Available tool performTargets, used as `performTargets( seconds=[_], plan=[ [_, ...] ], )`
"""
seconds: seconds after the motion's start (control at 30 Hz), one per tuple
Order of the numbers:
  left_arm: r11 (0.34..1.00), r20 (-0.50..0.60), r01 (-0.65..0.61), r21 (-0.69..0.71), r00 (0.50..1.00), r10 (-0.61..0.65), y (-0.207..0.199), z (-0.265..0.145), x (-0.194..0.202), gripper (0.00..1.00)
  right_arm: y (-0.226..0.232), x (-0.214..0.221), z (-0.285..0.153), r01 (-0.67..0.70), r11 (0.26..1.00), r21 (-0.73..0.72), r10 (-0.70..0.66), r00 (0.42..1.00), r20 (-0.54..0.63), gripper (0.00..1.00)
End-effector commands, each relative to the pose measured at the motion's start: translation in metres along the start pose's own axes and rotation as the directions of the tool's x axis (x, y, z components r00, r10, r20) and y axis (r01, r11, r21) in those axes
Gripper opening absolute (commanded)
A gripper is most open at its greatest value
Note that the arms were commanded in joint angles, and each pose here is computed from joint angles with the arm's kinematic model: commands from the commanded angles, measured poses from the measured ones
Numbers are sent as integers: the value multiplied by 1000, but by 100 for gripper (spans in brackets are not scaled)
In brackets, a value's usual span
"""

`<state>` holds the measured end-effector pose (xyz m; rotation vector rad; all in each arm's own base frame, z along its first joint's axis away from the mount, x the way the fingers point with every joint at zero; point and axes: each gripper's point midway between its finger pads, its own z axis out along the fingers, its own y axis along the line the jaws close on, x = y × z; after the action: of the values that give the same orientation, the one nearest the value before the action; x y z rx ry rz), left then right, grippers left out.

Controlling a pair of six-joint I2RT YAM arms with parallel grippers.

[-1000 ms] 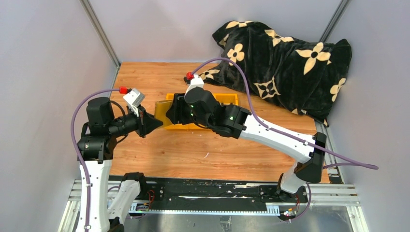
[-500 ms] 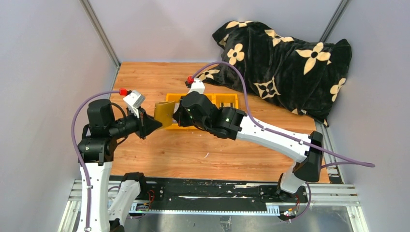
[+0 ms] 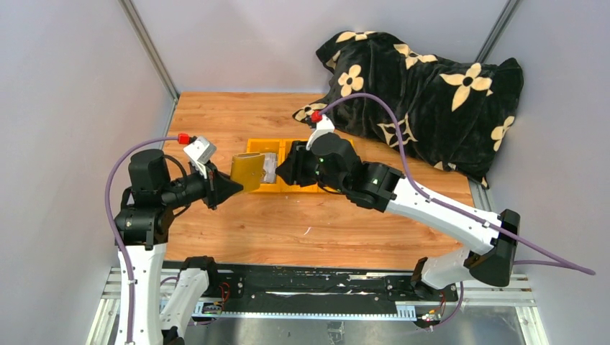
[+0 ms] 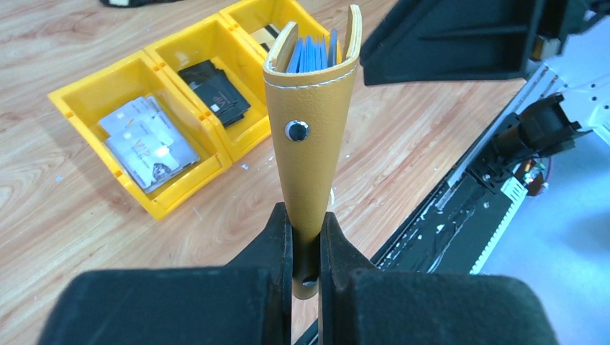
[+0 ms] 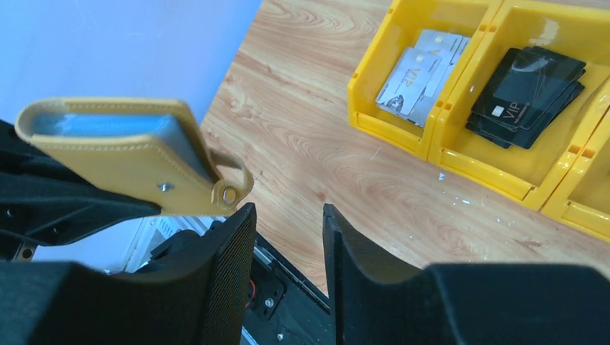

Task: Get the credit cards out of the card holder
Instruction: Open the card holder.

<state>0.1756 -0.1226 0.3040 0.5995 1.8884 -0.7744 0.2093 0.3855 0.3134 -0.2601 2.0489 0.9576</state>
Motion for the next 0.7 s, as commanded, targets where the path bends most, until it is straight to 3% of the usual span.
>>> performTargets(
  seconds=[0.0, 0.3, 0.43, 0.67],
  plan=[
    [995, 69, -62, 80, 996, 57, -21, -7, -21, 0, -3, 2, -6, 42, 997, -58, -45, 998, -49, 45],
    [984, 97, -84, 157, 993, 69, -41, -13, -22, 0, 54, 6, -36, 167, 898, -407, -220, 972, -87, 67],
    [970, 111, -92, 226, 991, 68, -56, -17, -24, 0, 58, 7, -41, 190, 880, -435, -255, 962, -95, 66],
    [947, 129, -100, 305, 990, 63, -75, -25, -28, 0, 41, -4, -44, 180, 899, -399, -238, 966, -99, 51]
  ],
)
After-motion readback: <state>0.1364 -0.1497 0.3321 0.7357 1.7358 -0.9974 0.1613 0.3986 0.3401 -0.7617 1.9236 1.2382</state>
